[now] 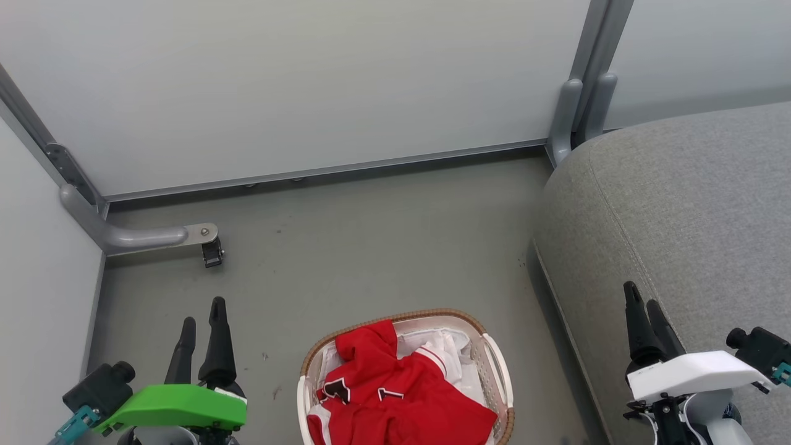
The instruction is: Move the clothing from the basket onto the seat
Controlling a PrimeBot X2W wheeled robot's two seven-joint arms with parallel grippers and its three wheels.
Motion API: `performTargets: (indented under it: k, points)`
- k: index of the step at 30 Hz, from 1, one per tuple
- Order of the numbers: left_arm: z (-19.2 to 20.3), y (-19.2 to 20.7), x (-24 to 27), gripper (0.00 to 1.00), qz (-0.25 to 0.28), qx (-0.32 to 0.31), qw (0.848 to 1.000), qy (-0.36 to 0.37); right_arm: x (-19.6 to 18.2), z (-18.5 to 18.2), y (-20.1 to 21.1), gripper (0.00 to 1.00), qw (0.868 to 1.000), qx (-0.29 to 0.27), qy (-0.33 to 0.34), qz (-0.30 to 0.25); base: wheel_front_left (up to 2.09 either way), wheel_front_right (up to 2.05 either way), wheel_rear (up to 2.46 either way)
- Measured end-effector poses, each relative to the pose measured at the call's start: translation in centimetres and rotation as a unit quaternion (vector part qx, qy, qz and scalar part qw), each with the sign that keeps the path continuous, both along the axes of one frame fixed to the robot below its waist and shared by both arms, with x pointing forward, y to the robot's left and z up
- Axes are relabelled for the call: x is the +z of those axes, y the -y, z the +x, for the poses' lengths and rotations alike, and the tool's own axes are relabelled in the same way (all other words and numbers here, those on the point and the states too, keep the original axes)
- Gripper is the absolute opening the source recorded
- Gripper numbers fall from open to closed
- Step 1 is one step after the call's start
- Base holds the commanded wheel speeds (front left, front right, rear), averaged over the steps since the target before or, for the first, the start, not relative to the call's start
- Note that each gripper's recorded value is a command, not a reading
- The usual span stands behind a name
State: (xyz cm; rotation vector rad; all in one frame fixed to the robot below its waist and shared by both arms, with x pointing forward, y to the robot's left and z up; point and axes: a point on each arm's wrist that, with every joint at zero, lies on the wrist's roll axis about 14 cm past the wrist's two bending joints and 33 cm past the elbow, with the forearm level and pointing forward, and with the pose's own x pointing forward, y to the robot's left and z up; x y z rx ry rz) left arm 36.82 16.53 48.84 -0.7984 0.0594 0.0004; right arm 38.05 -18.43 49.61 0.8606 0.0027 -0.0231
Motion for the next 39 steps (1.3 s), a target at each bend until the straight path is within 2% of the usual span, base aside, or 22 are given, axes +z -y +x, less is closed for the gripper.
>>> performTargets:
  k: [7,17,39]
  points:
    - [-0.2,0.3,-0.1,1.0,0.048,-0.003,0.999,0.002,0.4,0.1,-1.0,1.0,0.998,0.016,0.01,-0.068,0.0,0.0,0.0]
    - [-0.4,0.5,-0.1,1.0,0.095,-0.004,0.995,0.007,1.0,0.2,-2.2,1.0,0.99,0.036,0.026,-0.135,0.0,0.0,0.0]
    - [-1.0,1.2,-0.9,1.0,0.185,-0.015,0.983,0.012,1.5,0.2,-4.0,1.0,0.966,0.062,0.055,-0.244,0.0,0.0,0.0]
